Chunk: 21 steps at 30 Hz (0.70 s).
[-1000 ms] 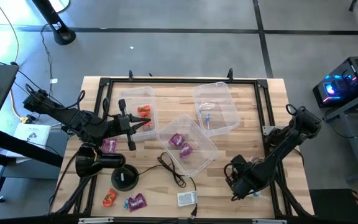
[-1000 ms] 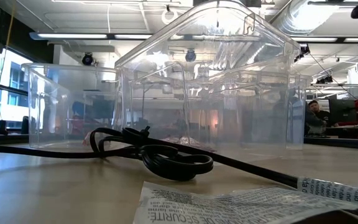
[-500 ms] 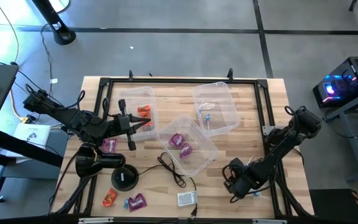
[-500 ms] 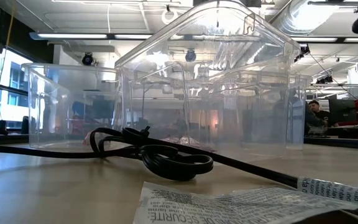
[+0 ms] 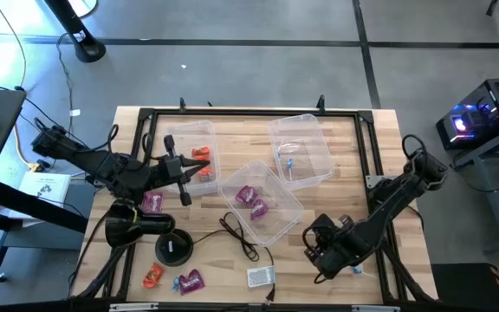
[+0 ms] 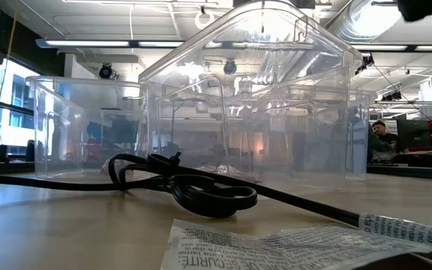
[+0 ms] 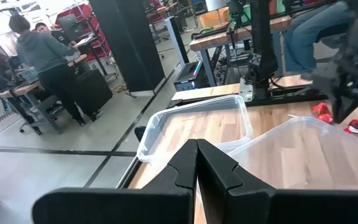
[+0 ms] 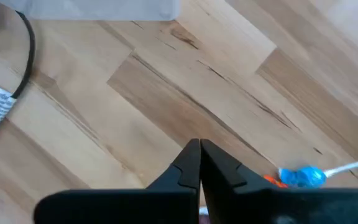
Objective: Sort candy
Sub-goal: Put the orange candy into the left transparent bin
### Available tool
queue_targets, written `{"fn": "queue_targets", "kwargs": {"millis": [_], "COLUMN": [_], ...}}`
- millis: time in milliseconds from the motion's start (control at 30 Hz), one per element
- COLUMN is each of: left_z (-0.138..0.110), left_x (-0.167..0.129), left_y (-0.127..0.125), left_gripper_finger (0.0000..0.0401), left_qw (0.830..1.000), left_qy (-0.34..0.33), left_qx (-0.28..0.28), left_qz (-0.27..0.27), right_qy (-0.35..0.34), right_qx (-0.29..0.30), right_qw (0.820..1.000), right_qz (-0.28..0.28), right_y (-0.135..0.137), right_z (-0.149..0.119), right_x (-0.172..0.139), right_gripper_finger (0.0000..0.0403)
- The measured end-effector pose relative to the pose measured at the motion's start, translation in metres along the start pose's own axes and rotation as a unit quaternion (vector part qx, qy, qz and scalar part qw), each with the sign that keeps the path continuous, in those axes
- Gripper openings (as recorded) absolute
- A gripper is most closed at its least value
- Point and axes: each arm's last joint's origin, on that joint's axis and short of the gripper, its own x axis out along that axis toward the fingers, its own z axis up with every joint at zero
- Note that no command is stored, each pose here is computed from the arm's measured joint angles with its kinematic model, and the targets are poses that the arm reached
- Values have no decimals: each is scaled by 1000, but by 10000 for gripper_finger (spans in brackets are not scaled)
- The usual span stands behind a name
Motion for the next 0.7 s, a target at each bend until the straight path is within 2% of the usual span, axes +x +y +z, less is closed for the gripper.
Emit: {"fn": "queue_targets", "kwargs": {"millis": [133, 300, 533, 700], "left_z": [-2, -4, -4, -4], "left_x": [2, 3, 3, 3], "left_y": [2, 3, 3, 3], "left_gripper_finger": [0, 0, 0, 0], "left_qw": [1000, 1000, 1000, 1000], "left_qy": [11, 17, 16, 18], "left_qx": [1, 4, 3, 0], "left_qz": [6, 7, 6, 5], "right_qy": [26, 65, 64, 90], "right_qx": [11, 15, 98, 138], "right_qw": [1000, 997, 993, 986], "right_qz": [-12, -23, -6, 26], "right_y": [-3, -8, -10, -11], "right_z": [-4, -28, -53, -67], "right_x": [-1, 0, -6, 10], "right_gripper_finger": [29, 108, 224, 262]}}
